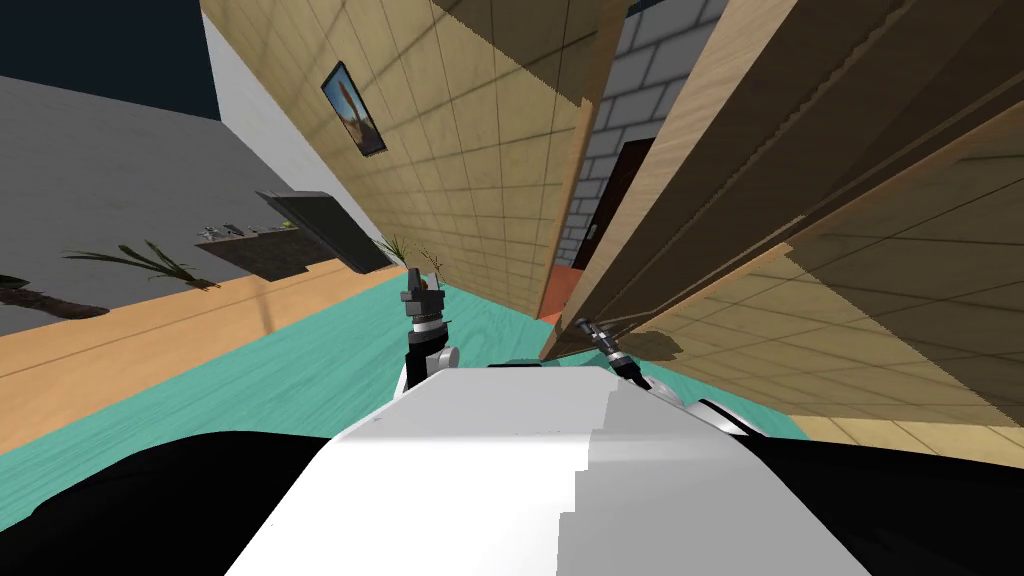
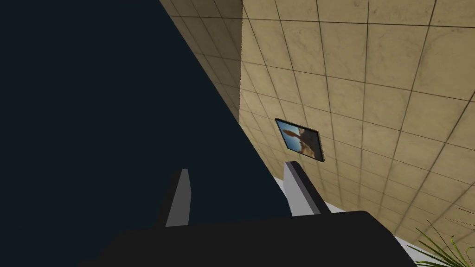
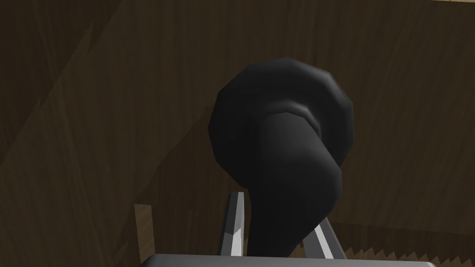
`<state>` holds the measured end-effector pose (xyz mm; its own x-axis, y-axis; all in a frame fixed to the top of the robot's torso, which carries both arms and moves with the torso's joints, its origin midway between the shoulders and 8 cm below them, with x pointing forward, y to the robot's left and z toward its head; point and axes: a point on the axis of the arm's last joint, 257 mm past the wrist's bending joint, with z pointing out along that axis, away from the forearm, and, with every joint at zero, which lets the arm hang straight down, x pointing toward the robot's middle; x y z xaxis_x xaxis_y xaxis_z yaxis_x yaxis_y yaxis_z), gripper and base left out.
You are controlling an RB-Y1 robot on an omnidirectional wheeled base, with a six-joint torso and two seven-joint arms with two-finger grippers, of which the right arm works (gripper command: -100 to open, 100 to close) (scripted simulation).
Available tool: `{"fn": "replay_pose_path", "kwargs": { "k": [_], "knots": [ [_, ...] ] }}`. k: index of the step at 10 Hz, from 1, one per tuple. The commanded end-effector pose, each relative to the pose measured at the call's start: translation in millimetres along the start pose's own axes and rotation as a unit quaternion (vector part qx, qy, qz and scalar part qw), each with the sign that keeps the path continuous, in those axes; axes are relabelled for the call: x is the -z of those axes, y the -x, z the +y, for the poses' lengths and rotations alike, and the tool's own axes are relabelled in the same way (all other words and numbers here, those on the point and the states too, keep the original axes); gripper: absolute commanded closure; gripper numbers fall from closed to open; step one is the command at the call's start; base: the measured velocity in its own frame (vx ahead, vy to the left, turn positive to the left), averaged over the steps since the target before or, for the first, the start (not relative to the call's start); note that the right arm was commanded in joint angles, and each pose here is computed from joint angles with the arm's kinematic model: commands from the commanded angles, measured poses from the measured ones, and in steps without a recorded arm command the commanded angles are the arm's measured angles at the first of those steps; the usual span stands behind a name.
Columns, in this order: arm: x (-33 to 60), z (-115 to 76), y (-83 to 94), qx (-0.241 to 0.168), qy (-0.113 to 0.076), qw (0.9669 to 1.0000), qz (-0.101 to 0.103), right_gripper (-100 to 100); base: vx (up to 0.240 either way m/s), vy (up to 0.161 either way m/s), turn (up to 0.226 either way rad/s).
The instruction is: Pull the door open
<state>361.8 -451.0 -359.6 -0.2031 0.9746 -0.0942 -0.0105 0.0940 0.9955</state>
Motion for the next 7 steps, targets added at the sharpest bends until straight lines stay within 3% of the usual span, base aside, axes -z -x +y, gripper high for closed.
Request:
{"fn": "replay_pose_path", "kwargs": {
  "k": [1,7],
  "knots": [
    [4.0,1.3,0.9,0.001,0.002,1.0000,0.001,100,-0.204,-0.115,0.242],
    [18.1,2.8,4.6,0.003,0.004,1.0000,0.003,100,-0.185,-0.094,0.170]
  ]
}}
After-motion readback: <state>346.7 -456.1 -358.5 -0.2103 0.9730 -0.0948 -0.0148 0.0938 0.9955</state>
